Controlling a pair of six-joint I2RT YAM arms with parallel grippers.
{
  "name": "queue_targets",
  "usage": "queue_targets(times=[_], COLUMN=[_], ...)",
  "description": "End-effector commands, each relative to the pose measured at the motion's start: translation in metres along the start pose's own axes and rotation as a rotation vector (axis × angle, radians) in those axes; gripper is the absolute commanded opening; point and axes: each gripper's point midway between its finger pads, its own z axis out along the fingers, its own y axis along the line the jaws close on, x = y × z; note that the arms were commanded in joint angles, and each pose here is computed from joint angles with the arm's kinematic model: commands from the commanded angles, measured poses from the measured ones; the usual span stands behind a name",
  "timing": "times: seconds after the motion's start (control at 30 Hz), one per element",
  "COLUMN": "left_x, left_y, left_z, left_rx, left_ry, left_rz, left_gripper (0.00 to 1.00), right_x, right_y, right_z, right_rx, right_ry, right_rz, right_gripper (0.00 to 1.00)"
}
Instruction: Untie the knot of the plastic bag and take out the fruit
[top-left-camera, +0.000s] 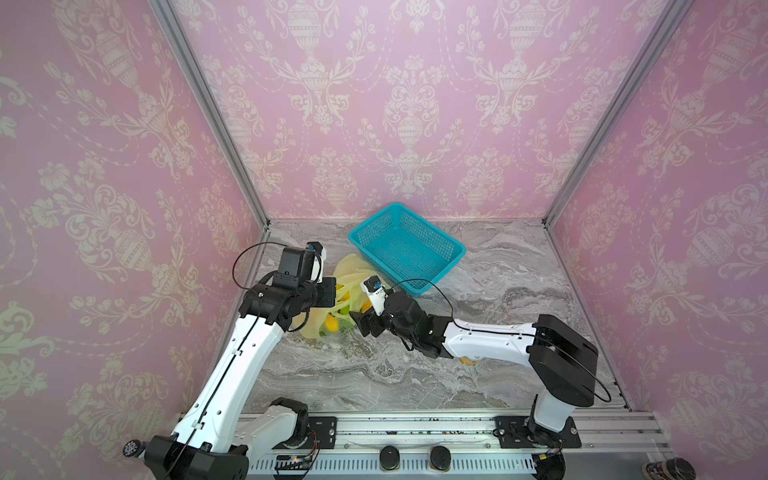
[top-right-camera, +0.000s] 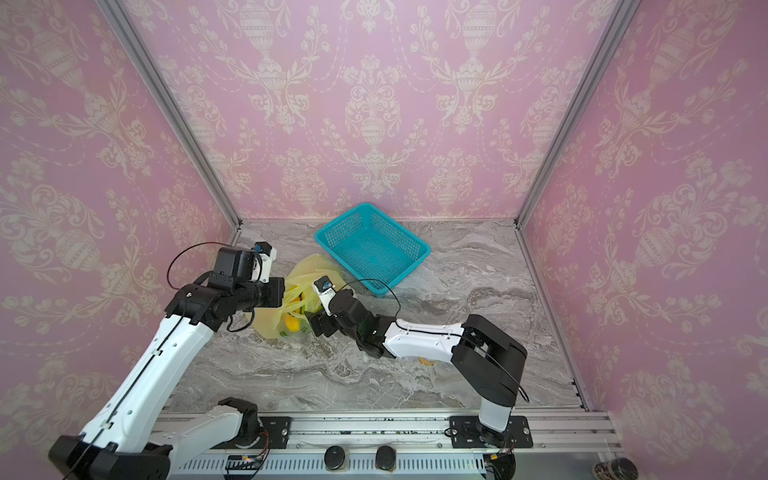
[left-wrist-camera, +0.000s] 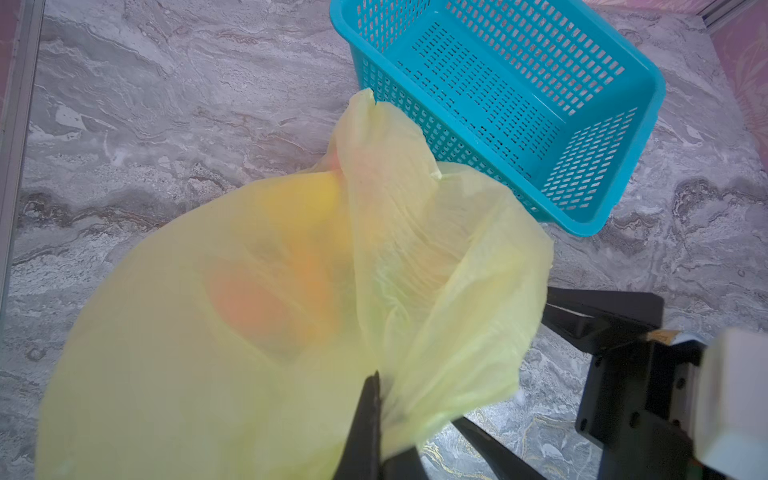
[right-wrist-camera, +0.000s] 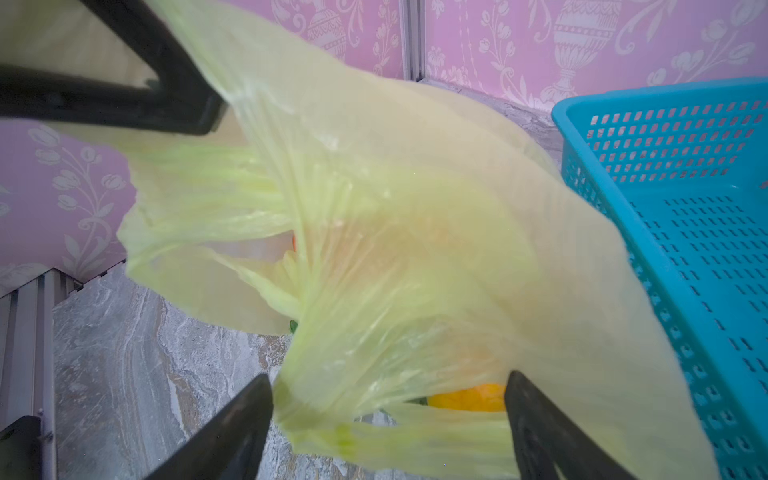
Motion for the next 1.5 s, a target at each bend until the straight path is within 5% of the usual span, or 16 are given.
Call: queue_targets(times=[0.0,0.1,0.3,0.77,0.9,0.97,1.07,1.2,1.33,1.47], left_x=[0.001,0.001,0.001,0.006,0.007,0.006,0.006,0.006,0.006,0.007], left_y=[0.003,0.004,0.003,-0.016,-0.016,-0.013,-0.011,-0.010,-0.011,-0.011], left_z=[-0.003,-0.004,-0.005,-0.003,-0.002,-0.003,-0.003,-0.002,-0.002,-0.004], left_rx=[-0.004,-0.012,-0.004,0.113,0.110,0.093,0.084,0.080,0.079,0.085], left_ry=[-0.016,-0.017,-0.022,-0.005,-0.003,-0.007,-0.007,-0.005,-0.010,-0.014], left_rz=[0.009,0.009,0.008,0.006,0.003,0.001,0.000,0.000,0.003,0.003], left_gripper=[0.00,0.00,0.00,0.00,0.00,0.00,0.00,0.00,0.00,0.00], right_x=[-0.010,-0.013,-0.019,-0.042,-0.051,-0.056,-0.054,-0.021,0.015,0.036], right_y=[0.002,-0.004,-0.024,-0.125,-0.104,-0.068,-0.005,0.072,0.114,0.109], right_z=[0.003,-0.003,-0.027,-0.111,-0.131,-0.142,-0.145,-0.104,-0.046,-0.001], right_rx=[0.025,0.052,0.142,0.334,0.231,0.095,-0.071,-0.242,-0.237,-0.189], right_ry=[-0.010,-0.017,-0.038,-0.057,-0.078,-0.142,-0.191,-0.131,-0.028,0.031], right_rz=[0.038,0.036,0.004,0.056,0.047,0.007,-0.052,-0.063,-0.113,-0.079], right_gripper=[0.83,0.68,0.01,0.00,0.52,0.60,0.51,0.44,0.39,0.36])
